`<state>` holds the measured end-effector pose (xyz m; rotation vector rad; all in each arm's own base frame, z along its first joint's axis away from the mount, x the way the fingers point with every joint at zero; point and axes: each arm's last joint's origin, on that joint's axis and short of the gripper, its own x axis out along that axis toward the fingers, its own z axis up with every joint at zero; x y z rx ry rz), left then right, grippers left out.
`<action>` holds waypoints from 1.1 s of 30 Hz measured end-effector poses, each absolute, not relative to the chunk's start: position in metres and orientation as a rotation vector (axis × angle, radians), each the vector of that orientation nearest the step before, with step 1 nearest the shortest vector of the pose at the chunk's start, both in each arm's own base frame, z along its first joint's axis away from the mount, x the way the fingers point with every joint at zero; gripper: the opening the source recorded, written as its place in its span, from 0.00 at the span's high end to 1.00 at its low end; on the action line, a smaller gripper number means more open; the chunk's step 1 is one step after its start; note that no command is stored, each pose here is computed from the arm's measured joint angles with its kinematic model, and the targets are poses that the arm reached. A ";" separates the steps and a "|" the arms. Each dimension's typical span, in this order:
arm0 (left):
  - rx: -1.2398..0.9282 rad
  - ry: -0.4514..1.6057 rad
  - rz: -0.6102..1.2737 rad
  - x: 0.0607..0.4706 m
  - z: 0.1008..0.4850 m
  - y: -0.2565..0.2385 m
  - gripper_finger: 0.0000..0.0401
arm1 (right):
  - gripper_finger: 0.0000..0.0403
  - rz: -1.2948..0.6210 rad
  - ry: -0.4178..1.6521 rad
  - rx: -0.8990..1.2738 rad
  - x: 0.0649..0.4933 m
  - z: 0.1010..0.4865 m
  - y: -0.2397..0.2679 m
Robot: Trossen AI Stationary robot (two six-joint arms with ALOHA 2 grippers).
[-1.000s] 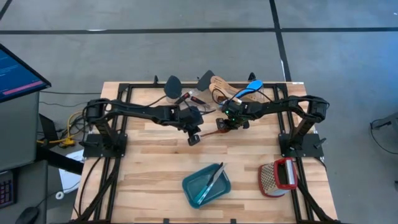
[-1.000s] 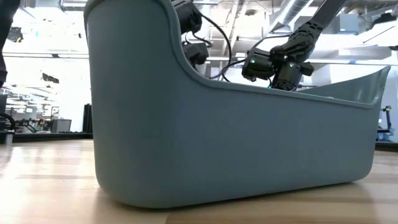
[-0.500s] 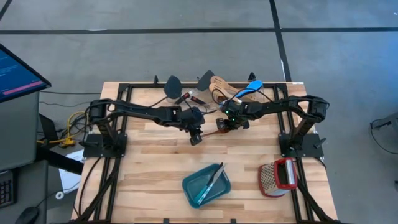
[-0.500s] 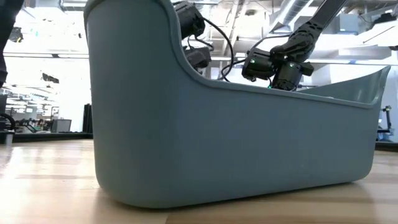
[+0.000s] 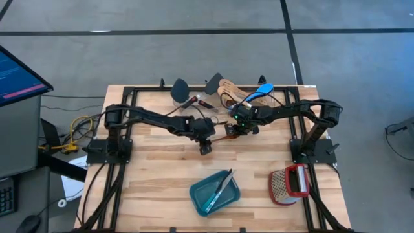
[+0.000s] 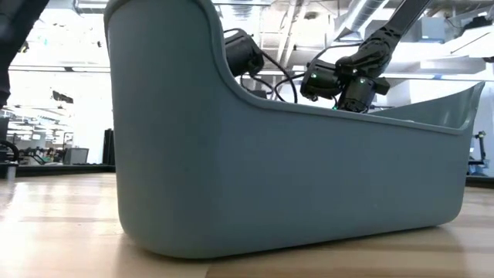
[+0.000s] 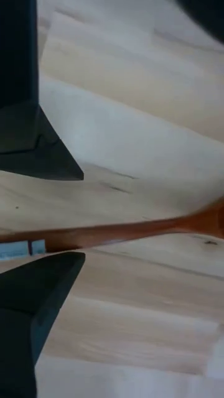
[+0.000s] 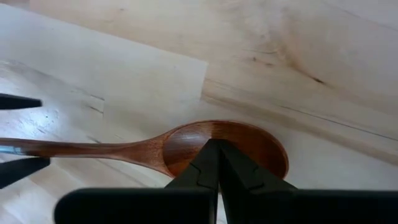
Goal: Pick & Place Kitchen Items
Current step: Put the wooden serving spoon into the top right transparent bin
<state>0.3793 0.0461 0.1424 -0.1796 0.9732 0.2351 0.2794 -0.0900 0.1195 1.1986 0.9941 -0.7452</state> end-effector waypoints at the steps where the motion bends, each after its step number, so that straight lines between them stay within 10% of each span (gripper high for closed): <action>1: -0.180 0.984 0.235 0.380 0.139 0.046 0.53 | 1.00 -0.744 0.993 1.199 0.280 0.120 -0.090; 13: -0.200 1.021 0.226 0.384 0.118 0.046 0.54 | 1.00 -0.744 0.991 1.198 0.280 0.120 -0.090; 27: -0.188 0.993 0.217 0.386 0.120 0.046 0.94 | 1.00 -0.744 0.987 1.199 0.280 0.120 -0.091; 33: -0.195 0.990 0.218 0.386 0.120 0.046 0.95 | 1.00 -0.744 0.987 1.199 0.280 0.120 -0.091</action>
